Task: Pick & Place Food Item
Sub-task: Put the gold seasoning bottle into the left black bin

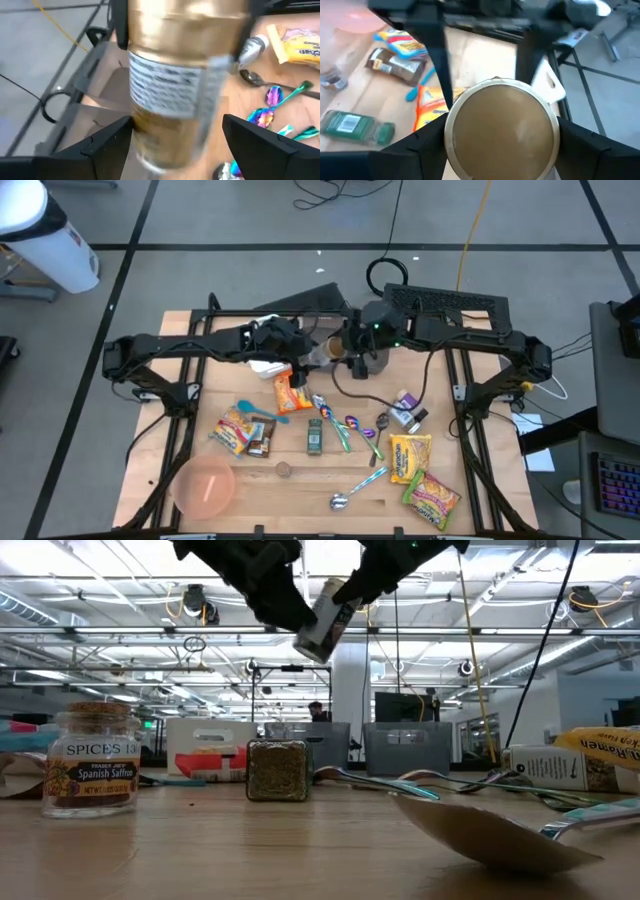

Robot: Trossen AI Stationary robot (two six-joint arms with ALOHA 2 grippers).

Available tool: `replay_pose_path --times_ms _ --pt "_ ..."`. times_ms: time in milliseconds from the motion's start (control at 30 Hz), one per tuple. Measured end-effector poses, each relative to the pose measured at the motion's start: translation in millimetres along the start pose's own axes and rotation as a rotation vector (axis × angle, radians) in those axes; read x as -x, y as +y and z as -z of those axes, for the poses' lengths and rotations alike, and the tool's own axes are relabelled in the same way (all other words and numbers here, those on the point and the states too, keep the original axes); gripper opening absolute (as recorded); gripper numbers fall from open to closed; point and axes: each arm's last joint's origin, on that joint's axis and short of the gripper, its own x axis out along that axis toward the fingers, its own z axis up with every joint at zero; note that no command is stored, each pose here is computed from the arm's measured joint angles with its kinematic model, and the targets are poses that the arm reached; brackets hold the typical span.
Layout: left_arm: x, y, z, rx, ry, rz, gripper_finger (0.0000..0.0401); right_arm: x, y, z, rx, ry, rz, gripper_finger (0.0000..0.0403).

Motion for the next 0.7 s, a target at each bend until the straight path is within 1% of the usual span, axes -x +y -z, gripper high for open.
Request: replay_pose_path --times_ms 100,200,267,333,433,500,533,633,700 --pt "15 1 -2 -0.003 -0.008 0.003 0.0309 13 -8 2 -0.006 0.036 0.072 0.027" --pt "32 1 2 -0.002 0.04 0.016 0.0313 28 -18 2 -0.011 0.039 0.148 0.027" --pt "41 1 1 -0.002 0.033 0.018 0.0314 39 -24 6 -0.027 0.059 0.17 0.027" --pt "48 0 7 0.004 0.07 0.038 0.0311 47 -31 9 -0.046 0.067 0.198 0.027" --pt "50 -3 15 0.001 0.032 0.086 0.0305 57 -41 15 -0.075 0.1 0.254 0.027" --pt "44 -7 27 0.002 0.019 0.128 0.03 59 -48 18 -0.086 0.103 0.282 0.027" --pt "40 -8 30 -0.001 -0.022 0.146 0.0297 60 -52 20 -0.093 0.109 0.289 0.027" --pt "31 -10 52 0.005 -0.067 0.161 0.029 57 -62 28 -0.111 0.135 0.3 0.027" --pt "25 -11 58 -0.001 -0.139 0.15 0.0287 56 -71 36 -0.131 0.163 0.313 0.027"
